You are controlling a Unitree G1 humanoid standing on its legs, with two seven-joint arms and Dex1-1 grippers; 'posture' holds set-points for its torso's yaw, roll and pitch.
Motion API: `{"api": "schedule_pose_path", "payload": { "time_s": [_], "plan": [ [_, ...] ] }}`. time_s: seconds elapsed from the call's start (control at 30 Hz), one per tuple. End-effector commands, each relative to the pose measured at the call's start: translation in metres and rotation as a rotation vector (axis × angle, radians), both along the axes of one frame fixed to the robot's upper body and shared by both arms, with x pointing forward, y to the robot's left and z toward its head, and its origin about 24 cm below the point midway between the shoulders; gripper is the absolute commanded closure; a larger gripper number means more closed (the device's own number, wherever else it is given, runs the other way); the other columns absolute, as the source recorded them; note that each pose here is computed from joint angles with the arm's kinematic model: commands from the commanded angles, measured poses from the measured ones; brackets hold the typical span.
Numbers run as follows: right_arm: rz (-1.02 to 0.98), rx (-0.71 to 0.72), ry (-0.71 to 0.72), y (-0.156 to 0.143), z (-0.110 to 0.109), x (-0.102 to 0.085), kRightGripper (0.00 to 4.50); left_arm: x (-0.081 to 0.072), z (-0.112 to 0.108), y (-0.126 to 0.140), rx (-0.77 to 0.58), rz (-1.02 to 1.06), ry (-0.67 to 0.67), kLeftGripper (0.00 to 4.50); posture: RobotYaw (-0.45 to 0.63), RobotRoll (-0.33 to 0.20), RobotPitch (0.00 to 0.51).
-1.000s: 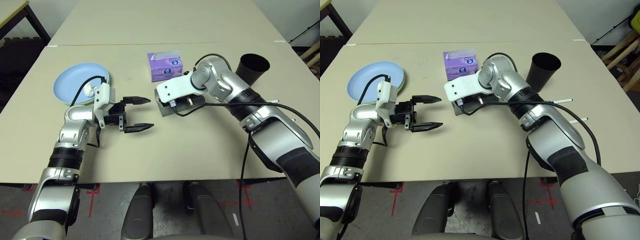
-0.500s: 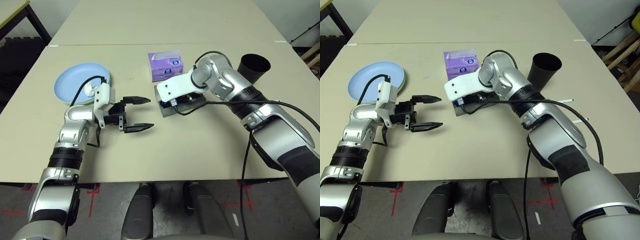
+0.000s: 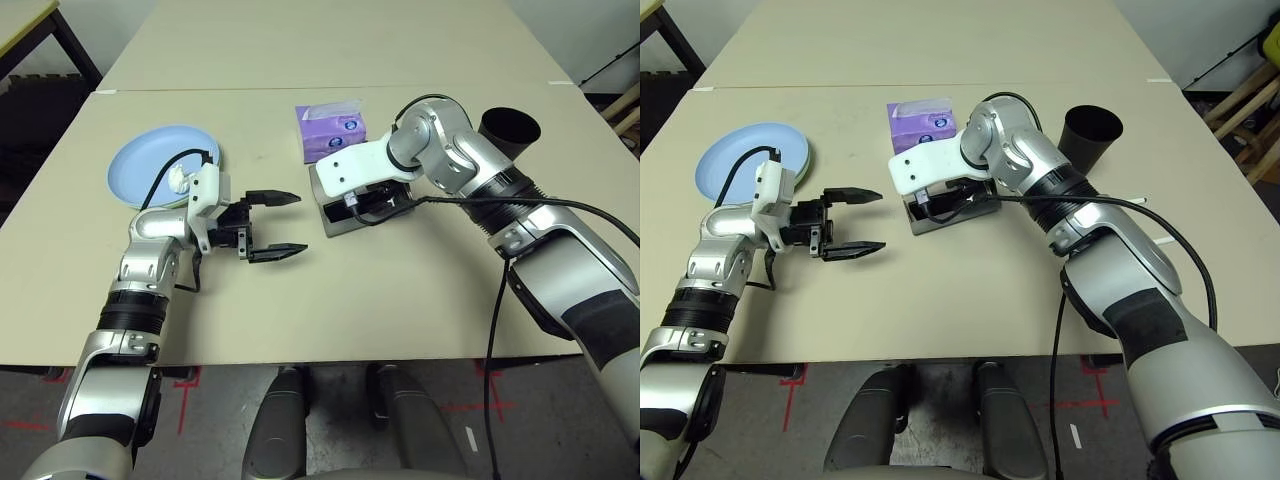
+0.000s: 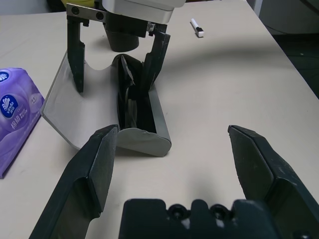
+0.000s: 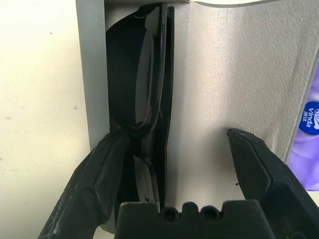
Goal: Organize and tidy the items on the table.
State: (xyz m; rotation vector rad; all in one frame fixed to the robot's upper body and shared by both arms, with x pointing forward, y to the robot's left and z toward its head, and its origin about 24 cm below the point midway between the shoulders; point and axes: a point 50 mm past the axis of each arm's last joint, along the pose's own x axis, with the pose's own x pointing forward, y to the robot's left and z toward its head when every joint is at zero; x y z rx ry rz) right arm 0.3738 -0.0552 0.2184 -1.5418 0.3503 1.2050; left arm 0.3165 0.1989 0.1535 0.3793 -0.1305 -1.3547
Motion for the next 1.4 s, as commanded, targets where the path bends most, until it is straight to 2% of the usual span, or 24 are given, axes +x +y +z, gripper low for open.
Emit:
{"api": "schedule_pose_path", "payload": {
  "time_s": [0.03,0.33,0.53,0.67,0.87,1.03,1.17,1.27,1.4],
  "plan": [
    [-0.021,0.038,0.046,-0.001,-0.004,0.002,0.03,-0.001,-0.004,0.0,0.024,-0.012,0.014,0.0,0.13,0.0,0.2],
    [-0.045,0.138,0.154,-0.003,-0.002,0.002,0.03,-0.003,-0.005,0.0,0.025,-0.015,0.018,0.0,0.13,0.0,0.207],
    [-0.053,0.172,0.14,-0.006,0.003,0.009,0.03,-0.003,-0.007,-0.001,0.024,-0.018,0.023,0.0,0.12,0.0,0.211],
    [-0.038,0.162,0.08,-0.008,0.005,0.013,0.03,-0.004,-0.007,-0.001,0.024,-0.019,0.025,0.0,0.12,0.0,0.215],
    [0.068,0.085,-0.002,-0.008,0.007,0.01,0.03,-0.004,-0.007,-0.001,0.025,-0.018,0.027,0.0,0.12,0.0,0.215],
    [0.104,0.102,-0.002,-0.01,0.013,0.006,0.03,-0.004,-0.008,-0.001,0.025,-0.018,0.027,0.0,0.11,0.0,0.209],
    [0.093,0.222,0.064,-0.024,0.031,-0.005,0.03,-0.003,-0.008,-0.002,0.024,-0.02,0.03,0.0,0.11,0.0,0.202],
    [0.068,0.332,0.125,-0.04,0.034,-0.014,0.03,-0.002,-0.008,-0.001,0.026,-0.02,0.031,0.0,0.11,0.0,0.2],
    [-0.037,0.615,0.227,-0.059,0.032,-0.028,0.03,0.0,-0.007,0.002,0.027,-0.002,0.031,0.0,0.1,0.0,0.194]
  ]
}}
